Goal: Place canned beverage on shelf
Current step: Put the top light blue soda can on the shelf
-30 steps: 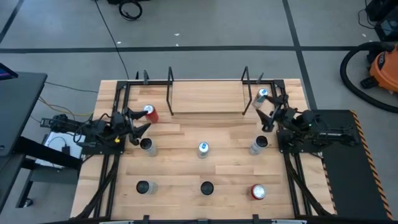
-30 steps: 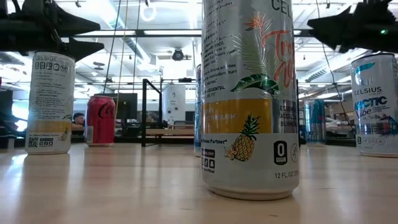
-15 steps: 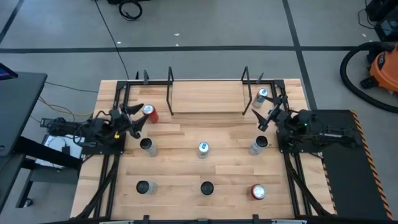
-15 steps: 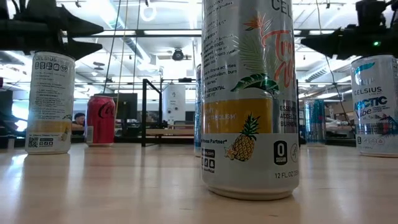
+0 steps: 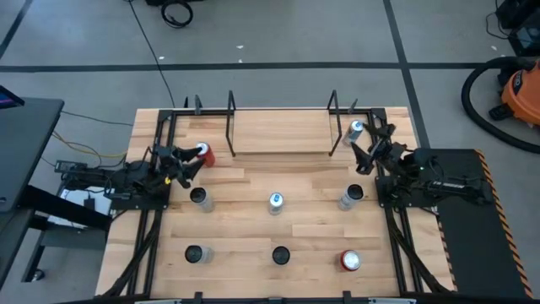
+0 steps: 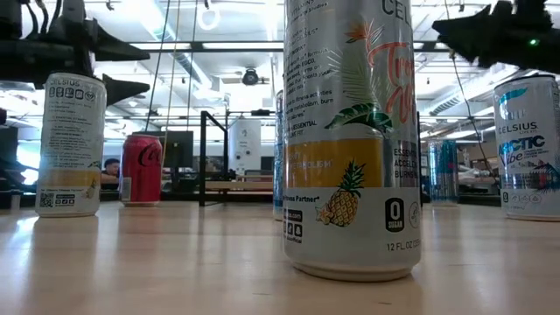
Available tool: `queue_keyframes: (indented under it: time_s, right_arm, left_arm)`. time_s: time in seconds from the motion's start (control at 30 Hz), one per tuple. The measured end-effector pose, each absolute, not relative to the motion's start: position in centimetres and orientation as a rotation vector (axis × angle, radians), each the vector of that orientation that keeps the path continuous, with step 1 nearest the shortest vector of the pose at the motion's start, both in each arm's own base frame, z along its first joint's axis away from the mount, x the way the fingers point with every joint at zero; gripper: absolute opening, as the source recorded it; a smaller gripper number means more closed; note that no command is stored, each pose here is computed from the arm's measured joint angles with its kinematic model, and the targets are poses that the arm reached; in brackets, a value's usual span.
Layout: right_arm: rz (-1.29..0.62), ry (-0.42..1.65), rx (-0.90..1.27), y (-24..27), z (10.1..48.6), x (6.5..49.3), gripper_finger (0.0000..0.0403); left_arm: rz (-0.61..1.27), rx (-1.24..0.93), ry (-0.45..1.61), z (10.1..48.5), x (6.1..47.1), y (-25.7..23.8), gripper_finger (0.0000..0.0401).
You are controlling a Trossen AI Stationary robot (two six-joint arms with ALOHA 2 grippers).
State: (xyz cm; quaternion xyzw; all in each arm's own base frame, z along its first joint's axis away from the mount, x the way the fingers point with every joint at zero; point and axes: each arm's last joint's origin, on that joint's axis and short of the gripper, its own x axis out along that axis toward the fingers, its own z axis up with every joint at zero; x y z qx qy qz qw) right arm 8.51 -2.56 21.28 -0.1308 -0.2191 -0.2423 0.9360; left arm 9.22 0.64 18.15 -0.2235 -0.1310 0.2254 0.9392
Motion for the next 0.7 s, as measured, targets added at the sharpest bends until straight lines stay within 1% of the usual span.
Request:
queue_keyframes:
  time_s: [0.1,0.2,0.33,0.53,0.7]
  right_arm:
    - [-0.38,-0.457,-0.274,-2.21,21.24,8.67,0.0346]
    - [-0.342,-0.492,-0.33,-1.97,21.62,8.54,0.0346]
    - [-0.294,-0.509,-0.243,-1.76,21.86,8.54,0.0346]
    - [-0.298,-0.492,-0.329,-1.58,21.8,8.61,0.0346]
    - [-0.347,-0.492,-0.312,-1.7,21.85,8.55,0.0346]
  left_arm:
    - [0.455,-0.435,-0.257,18.11,9.24,0.62,0.0316]
    - [0.455,-0.435,-0.257,18.12,9.24,0.61,0.0316]
    - [0.454,-0.435,-0.258,18.12,9.24,0.61,0.0316]
    - [0.454,-0.435,-0.257,18.12,9.24,0.61,0.0316]
    - [0.454,-0.435,-0.258,18.12,9.24,0.61,0.0316]
